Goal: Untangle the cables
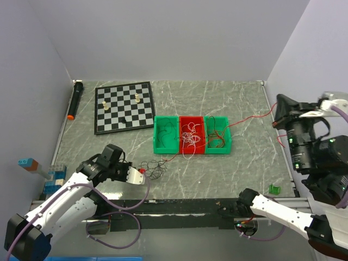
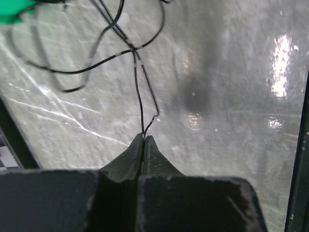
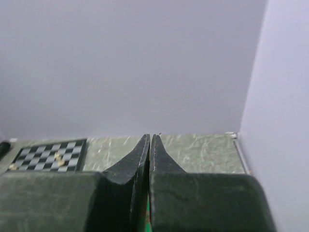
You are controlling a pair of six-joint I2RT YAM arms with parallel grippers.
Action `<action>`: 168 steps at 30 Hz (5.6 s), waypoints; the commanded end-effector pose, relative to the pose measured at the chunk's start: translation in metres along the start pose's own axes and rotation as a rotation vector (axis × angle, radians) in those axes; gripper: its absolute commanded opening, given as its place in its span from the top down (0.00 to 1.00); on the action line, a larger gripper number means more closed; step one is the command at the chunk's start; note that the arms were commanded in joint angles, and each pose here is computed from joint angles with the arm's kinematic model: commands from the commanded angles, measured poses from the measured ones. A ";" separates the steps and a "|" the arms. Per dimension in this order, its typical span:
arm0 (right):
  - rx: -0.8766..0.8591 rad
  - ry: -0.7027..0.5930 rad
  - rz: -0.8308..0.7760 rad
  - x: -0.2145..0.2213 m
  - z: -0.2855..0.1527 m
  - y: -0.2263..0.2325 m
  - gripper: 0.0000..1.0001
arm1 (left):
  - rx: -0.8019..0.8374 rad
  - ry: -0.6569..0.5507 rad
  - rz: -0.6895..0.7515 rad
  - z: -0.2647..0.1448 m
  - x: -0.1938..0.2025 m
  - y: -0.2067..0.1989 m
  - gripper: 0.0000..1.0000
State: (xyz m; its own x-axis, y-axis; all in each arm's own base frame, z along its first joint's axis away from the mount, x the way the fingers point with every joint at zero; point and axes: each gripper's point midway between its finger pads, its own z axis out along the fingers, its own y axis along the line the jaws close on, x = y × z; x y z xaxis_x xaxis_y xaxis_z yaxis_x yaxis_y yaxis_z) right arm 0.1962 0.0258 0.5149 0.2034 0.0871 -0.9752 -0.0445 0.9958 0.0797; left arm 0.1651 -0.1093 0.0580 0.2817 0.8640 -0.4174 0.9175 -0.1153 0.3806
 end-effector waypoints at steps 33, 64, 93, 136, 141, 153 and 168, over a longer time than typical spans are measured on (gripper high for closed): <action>-0.040 0.138 0.012 0.101 0.060 0.061 1.00 | -0.143 -0.359 -0.081 -0.065 -0.099 0.063 0.99; 0.048 0.465 0.163 0.277 0.118 0.060 1.00 | -0.183 -0.409 -0.042 -0.078 -0.109 0.064 0.99; -0.583 0.545 0.443 0.274 0.028 0.156 0.23 | -0.271 -0.740 -0.145 -0.132 -0.182 0.106 0.99; -1.088 0.721 0.772 0.284 -0.064 0.261 0.37 | -0.381 -0.879 0.058 -0.232 -0.239 0.137 0.99; -1.090 0.718 0.779 0.283 -0.063 0.262 0.47 | -0.385 -0.883 0.062 -0.233 -0.240 0.137 0.99; -1.018 0.728 0.769 0.295 -0.058 0.258 1.00 | -0.414 -0.889 0.070 -0.242 -0.243 0.142 0.99; -0.246 0.740 0.296 0.367 -0.017 0.128 1.00 | -0.709 -0.878 0.151 -0.315 -0.252 0.175 0.99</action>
State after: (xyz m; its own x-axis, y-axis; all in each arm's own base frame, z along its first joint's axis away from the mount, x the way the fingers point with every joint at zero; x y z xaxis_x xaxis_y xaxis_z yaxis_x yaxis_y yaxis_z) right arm 0.2272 0.2410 0.1692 -0.6307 0.2332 -0.7401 -0.4134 0.7062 0.5748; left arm 0.1630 -0.2052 0.4496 0.6461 0.1815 -0.7413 0.6963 0.2575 0.6699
